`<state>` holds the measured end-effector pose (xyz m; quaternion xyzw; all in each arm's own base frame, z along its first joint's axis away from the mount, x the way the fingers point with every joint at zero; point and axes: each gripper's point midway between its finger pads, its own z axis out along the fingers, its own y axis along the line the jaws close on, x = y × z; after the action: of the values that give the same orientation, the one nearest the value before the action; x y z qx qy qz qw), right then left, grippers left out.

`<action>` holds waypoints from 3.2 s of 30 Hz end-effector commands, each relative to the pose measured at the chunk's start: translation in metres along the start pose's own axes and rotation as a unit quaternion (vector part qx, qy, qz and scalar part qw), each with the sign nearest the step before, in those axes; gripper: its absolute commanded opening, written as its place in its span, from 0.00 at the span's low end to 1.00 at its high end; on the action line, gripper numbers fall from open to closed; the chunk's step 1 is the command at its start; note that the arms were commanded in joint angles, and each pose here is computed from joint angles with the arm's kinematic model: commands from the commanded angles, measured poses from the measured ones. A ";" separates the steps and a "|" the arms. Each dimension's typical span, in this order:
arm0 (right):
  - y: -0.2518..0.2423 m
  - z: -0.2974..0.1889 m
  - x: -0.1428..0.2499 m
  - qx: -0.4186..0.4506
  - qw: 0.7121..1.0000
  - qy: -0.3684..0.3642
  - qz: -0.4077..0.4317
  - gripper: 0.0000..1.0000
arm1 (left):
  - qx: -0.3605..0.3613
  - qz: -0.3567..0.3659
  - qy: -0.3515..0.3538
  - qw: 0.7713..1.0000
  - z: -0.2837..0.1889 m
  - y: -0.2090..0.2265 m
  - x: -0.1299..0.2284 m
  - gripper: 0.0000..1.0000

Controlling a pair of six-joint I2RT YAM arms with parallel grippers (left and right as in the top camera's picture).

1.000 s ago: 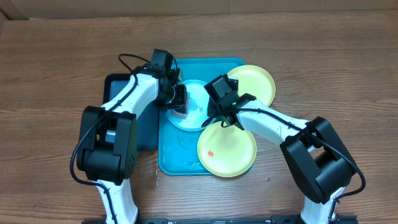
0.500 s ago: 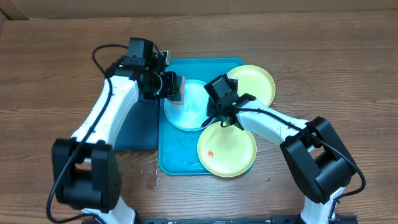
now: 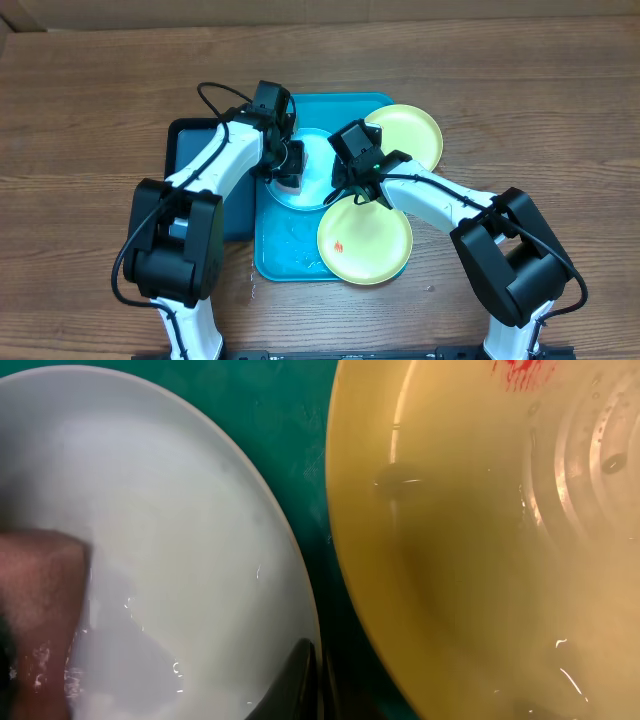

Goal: Clean dirty plates on tray and stack at the side
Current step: 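Scrub the white plate surface with the sponge in the left gripper, then wipe the sponge across the white plate toward the right gripper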

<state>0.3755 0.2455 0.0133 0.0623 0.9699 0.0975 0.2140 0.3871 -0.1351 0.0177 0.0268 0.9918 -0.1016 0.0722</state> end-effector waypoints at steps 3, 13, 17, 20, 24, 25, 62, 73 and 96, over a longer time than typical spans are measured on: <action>0.008 -0.003 -0.003 -0.007 1.000 -0.004 -0.005 0.04 | -0.033 -0.044 0.017 0.998 0.013 0.026 0.005 0.04; 0.008 -0.003 -0.004 -0.008 1.000 -0.006 -0.005 0.04 | 0.172 -0.031 0.085 0.981 0.030 -0.044 0.025 0.04; 0.007 -0.003 -0.003 -0.007 1.000 -0.004 -0.005 0.04 | 0.203 -0.030 0.065 0.977 0.012 -0.050 0.012 0.04; 0.008 -0.003 -0.003 -0.007 1.000 -0.004 -0.005 0.04 | 0.206 -0.018 0.025 0.978 -0.012 -0.047 -0.007 0.04; 0.008 -0.003 -0.002 -0.009 1.000 -0.003 -0.005 0.04 | 0.168 -0.013 -0.020 0.985 -0.034 -0.033 -0.023 0.04; 0.009 -0.003 -0.002 -0.012 1.000 -0.001 -0.005 0.04 | 0.142 -0.014 -0.027 0.989 -0.035 -0.025 -0.024 0.04; 0.013 -0.003 0.000 -0.022 1.000 0.005 -0.006 0.04 | 0.248 -0.030 -0.030 0.968 -0.030 -0.062 -0.008 0.04; 0.013 -0.003 0.000 -0.023 1.000 0.004 -0.006 0.04 | 0.046 0.020 -0.105 0.993 -0.035 -0.001 -0.029 0.04; 0.014 -0.003 -0.001 -0.024 1.000 0.003 -0.006 0.04 | 0.199 0.080 -0.023 0.976 0.016 -0.044 -0.003 0.04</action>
<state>0.3740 0.2487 0.0133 0.0600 0.9705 0.1065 0.2080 0.4052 -0.1389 0.0121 0.0810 0.9725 -0.1724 0.1337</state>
